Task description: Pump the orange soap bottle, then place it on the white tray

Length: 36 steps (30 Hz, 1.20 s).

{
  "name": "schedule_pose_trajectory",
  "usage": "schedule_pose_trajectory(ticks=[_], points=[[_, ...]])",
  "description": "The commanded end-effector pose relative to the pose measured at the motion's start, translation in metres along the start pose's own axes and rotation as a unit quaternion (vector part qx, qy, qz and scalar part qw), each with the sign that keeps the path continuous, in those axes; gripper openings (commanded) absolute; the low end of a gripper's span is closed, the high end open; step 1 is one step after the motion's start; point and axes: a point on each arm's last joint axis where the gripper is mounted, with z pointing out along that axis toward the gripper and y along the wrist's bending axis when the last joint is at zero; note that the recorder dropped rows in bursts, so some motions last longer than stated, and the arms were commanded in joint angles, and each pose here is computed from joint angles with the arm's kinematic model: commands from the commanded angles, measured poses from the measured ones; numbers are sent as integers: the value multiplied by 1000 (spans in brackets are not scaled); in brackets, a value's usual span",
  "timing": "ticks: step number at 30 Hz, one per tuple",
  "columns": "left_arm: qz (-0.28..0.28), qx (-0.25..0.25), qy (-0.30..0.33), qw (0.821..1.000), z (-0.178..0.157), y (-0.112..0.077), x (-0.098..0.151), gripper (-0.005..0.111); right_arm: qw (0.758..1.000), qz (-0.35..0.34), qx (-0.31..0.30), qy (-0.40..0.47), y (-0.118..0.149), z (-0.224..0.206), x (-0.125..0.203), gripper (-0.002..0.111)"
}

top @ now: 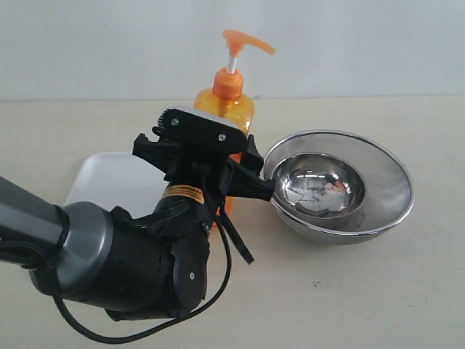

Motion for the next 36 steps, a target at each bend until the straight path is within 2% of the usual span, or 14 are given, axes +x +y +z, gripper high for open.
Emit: schedule_pose_trajectory(ticks=[1, 12, 36], points=[[18, -14, -57, 998, -2, 6, -21, 5, 1000, -4, 3, -7, -1, 0, -1, 0], [50, 20, -57, 997, -2, -1, -21, 5, 1000, -3, 3, -7, 0, 0, -1, 0], [59, 16, -56, 997, -2, 0, -21, 5, 1000, -5, 3, -7, 0, 0, -1, 0]])
